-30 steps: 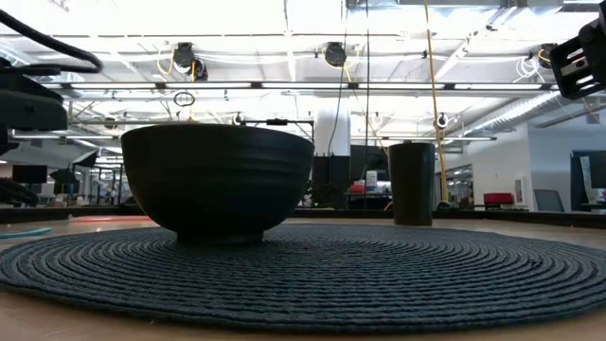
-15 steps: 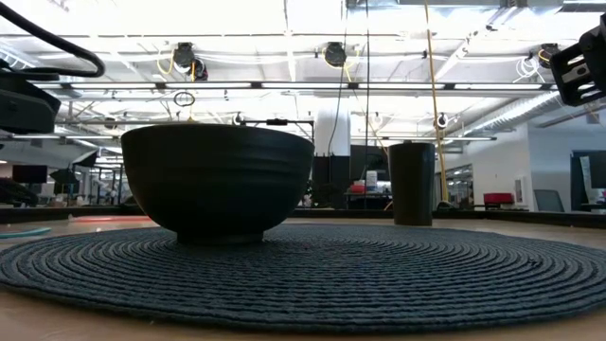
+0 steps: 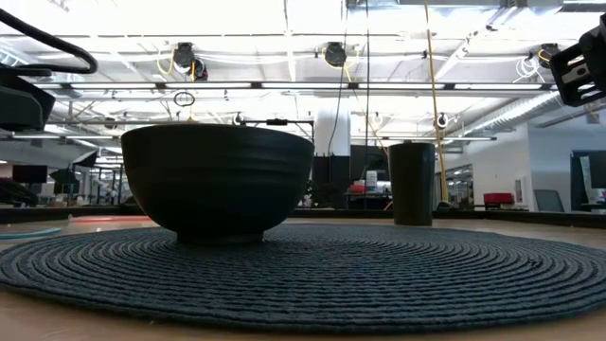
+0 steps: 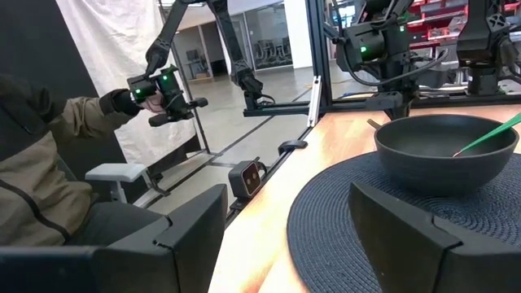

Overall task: Pick & Place Utensil
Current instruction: Put the blue fork into the black bowl

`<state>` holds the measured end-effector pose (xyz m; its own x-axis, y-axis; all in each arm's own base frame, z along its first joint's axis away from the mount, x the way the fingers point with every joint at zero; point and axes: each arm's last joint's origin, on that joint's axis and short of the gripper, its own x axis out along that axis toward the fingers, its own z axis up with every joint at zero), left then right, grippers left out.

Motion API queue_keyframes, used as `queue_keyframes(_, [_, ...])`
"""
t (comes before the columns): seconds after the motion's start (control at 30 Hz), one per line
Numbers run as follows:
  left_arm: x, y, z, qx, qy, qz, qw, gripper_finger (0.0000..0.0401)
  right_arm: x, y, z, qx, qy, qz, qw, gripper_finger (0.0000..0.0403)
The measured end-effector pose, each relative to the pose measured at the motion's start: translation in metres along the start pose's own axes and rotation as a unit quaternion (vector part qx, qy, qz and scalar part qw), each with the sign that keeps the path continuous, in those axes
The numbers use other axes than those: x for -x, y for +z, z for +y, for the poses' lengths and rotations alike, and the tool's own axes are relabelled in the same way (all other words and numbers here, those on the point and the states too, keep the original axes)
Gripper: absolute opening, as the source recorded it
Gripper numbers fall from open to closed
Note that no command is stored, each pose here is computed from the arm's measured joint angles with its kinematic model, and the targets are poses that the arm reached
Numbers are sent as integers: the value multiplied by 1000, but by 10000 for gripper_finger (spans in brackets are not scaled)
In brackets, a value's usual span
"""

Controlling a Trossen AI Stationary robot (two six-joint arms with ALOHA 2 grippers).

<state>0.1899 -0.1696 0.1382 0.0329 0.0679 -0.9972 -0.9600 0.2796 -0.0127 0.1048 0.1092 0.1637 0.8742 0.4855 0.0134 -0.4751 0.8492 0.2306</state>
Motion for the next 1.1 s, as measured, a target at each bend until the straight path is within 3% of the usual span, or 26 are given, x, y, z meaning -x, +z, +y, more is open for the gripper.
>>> queue_keyframes(0.6, [0, -11, 14, 33, -20, -97, 995, 1, 0, 0, 0, 0, -1, 0, 1000, 251])
queue_keyframes(1.1, [1, -16, 22, 39, -21, -124, 991, 0, 0, 0, -1, 1, -16, -3, 1000, 251])
